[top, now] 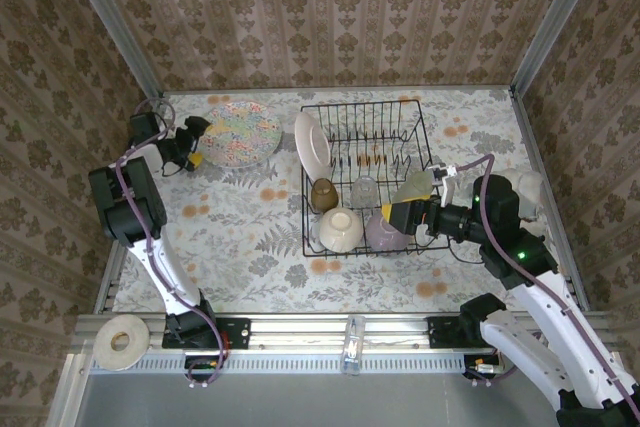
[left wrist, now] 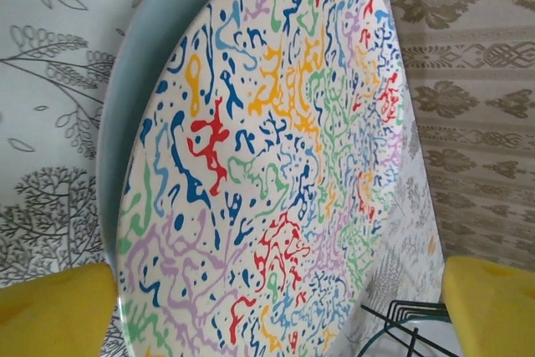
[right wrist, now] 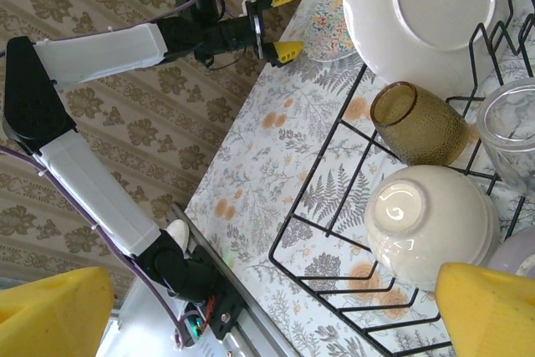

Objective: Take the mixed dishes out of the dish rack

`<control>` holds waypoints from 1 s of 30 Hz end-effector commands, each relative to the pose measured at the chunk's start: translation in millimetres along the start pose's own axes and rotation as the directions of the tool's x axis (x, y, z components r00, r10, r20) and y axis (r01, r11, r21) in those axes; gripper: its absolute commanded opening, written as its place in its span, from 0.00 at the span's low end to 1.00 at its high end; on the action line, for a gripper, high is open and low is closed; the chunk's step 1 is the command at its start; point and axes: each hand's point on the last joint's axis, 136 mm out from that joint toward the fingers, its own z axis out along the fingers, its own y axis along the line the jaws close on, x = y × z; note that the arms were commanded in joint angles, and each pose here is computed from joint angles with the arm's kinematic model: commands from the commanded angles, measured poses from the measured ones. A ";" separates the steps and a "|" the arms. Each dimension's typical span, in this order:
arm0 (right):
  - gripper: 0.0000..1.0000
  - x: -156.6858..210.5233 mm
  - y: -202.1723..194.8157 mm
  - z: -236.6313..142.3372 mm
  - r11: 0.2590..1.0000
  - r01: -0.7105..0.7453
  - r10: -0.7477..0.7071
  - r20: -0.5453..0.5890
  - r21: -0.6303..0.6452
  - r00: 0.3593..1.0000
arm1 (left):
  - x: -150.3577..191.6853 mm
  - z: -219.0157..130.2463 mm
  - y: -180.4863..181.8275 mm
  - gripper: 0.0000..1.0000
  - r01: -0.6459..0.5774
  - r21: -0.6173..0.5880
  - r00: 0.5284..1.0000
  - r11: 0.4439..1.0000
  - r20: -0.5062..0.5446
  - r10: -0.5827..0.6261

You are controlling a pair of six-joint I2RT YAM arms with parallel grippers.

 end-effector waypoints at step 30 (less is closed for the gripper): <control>1.00 -52.8 -39.9 87.2 0.902 0.104 -0.062 -0.112 0.420 0.992 | 275.1 -164.6 -109.7 1.00 -0.776 0.124 0.595 0.619 -0.185 0.782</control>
